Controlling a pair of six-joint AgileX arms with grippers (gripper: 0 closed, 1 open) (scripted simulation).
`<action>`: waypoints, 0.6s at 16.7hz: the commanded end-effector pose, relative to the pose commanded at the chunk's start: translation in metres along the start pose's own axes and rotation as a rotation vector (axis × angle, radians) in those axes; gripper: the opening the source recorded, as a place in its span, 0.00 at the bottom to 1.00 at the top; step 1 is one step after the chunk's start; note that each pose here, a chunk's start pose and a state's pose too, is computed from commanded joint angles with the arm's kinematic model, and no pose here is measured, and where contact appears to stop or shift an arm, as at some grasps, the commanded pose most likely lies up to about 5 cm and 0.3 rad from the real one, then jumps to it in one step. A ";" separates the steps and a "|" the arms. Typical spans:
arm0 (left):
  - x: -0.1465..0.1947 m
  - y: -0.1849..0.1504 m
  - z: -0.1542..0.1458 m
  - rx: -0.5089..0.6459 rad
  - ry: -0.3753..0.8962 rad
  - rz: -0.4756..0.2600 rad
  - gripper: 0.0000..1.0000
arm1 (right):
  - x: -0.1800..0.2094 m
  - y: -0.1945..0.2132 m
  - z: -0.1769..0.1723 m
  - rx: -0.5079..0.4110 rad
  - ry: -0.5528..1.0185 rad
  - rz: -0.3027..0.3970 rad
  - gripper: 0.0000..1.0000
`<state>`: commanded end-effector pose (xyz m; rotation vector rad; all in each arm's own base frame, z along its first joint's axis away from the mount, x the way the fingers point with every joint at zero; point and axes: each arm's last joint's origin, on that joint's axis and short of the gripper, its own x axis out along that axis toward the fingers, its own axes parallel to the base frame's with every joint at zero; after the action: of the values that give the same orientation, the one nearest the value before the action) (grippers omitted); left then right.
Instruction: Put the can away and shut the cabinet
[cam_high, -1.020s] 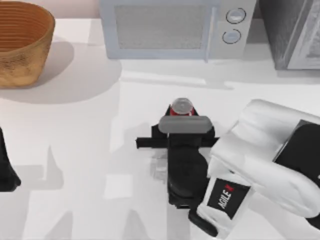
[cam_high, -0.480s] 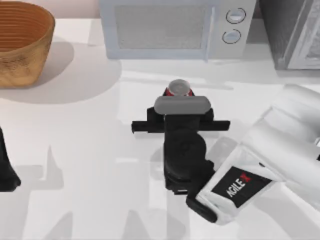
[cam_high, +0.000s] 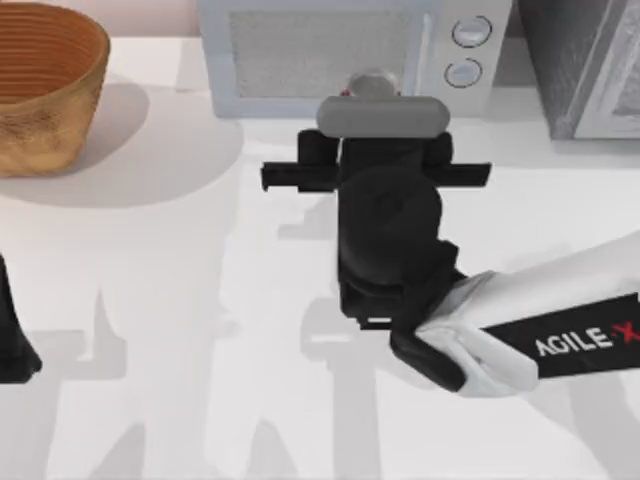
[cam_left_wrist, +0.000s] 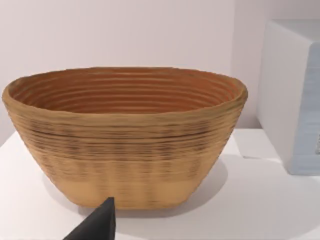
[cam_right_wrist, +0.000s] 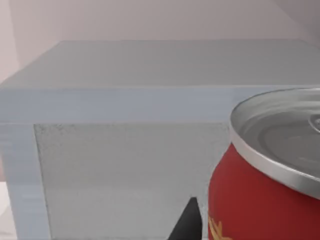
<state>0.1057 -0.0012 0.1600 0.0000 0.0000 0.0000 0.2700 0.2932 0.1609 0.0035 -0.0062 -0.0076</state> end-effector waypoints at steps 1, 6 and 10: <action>0.000 0.000 0.000 0.000 0.000 0.000 1.00 | 0.000 0.000 0.001 0.000 0.000 0.000 0.00; 0.000 0.000 0.000 0.000 0.000 0.000 1.00 | 0.001 -0.002 0.003 0.001 -0.001 0.002 0.00; 0.000 0.000 0.000 0.000 0.000 0.000 1.00 | 0.000 -0.036 0.021 -0.045 0.029 0.025 0.00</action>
<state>0.1057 -0.0012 0.1600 0.0000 0.0000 0.0000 0.2698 0.2575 0.1817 -0.0411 0.0233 0.0176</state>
